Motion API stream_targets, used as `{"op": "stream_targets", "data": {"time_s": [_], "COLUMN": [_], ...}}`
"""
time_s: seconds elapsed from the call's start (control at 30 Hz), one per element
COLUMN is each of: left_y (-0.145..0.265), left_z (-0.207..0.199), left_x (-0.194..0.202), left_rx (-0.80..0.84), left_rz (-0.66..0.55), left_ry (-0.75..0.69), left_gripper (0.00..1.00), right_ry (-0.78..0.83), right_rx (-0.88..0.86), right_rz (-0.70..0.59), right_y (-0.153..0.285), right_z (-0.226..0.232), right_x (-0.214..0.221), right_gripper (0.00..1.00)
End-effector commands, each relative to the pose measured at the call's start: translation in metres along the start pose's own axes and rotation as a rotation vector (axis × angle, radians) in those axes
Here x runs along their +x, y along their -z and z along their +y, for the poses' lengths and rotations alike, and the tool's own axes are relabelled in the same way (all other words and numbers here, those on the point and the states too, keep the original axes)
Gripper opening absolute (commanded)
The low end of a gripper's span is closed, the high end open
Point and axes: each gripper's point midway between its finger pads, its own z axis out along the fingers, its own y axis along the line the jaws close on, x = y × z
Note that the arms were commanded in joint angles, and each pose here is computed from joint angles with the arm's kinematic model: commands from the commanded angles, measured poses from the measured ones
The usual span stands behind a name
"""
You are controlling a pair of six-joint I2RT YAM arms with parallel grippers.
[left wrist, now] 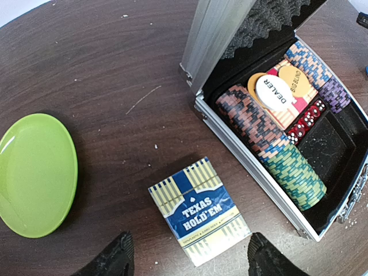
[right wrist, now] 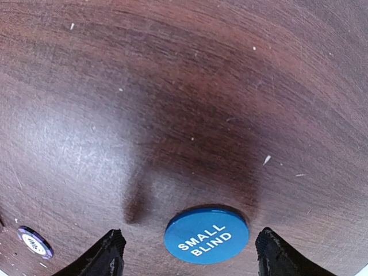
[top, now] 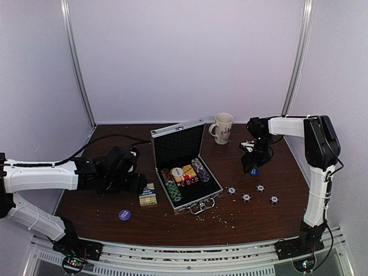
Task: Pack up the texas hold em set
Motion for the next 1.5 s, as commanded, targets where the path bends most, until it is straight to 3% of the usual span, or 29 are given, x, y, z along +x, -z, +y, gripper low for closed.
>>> {"op": "stream_targets", "data": {"time_s": [0.0,0.53,0.8,1.27,1.47], "left_y": [0.009,0.016,0.014,0.017,0.018], "left_z": [-0.005,-0.003,-0.004,-0.003,-0.002], "left_x": [-0.018,-0.026,-0.028,-0.026,-0.023], "left_rx": [0.023,0.011,0.012,0.015,0.018], "left_rz": [-0.051,-0.074,-0.078,-0.074,-0.07], "left_ry": [0.002,-0.015,-0.015,-0.005,0.005], "left_gripper": [0.7,0.7,0.7,0.7,0.7], "right_ry": [-0.037,0.025,0.091,0.266,0.249], "right_rx": [0.039,-0.017,0.044,-0.018,0.092], "right_rz": [0.025,0.249,0.205,0.124,0.009], "right_y": [0.005,-0.008,-0.003,0.0,0.016], "right_z": [-0.008,-0.006,0.001,0.085,0.075], "right_x": [-0.002,0.023,0.019,0.011,-0.011], "right_gripper": [0.8,0.78,0.74,0.72,0.72]}}
